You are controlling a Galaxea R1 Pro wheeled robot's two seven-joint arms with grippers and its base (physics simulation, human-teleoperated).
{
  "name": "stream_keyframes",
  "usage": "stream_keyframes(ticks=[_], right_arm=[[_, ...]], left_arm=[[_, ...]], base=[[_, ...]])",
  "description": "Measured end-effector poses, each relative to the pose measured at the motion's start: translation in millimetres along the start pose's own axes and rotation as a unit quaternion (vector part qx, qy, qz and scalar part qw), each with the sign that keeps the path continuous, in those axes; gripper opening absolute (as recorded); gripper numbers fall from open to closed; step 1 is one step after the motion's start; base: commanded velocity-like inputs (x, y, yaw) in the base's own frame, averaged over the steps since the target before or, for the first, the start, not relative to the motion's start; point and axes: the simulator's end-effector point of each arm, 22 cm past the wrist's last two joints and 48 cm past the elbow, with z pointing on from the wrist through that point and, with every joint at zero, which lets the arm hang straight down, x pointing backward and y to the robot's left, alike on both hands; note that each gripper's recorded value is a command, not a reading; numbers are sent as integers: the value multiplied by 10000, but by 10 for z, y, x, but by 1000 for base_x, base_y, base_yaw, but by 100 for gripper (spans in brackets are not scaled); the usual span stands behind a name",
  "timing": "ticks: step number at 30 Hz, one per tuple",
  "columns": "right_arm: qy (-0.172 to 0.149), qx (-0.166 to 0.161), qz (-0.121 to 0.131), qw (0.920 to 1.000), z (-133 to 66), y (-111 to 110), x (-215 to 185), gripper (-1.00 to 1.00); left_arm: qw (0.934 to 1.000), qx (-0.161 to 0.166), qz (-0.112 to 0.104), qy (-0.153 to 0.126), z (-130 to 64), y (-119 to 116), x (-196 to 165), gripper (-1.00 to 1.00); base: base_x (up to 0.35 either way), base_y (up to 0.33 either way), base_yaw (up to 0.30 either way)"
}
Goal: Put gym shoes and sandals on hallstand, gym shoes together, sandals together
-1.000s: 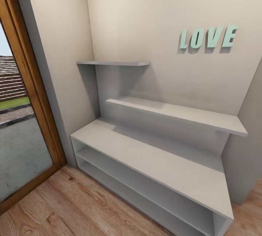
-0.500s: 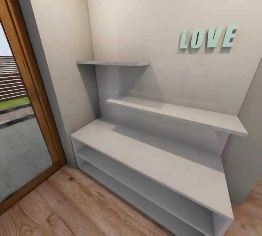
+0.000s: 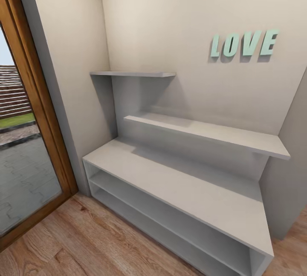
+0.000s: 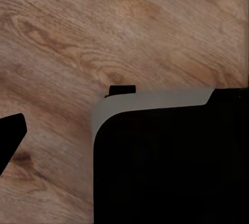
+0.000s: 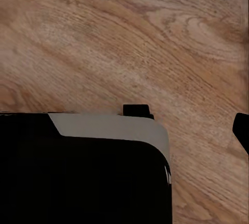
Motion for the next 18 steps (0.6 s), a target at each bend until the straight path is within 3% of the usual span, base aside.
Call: stream_keyframes(ticks=[8,18], right_arm=[[-692,1,14,9976,31,2,-568,100],[-1125,8,18,9937,16,-8,-927,100]], left_arm=[[9986,-26,12,-534,56,43,-460,100],[9951,-83,10,-987,71,126,-876,100]], base=[[0,0,0],[0,0,0]])
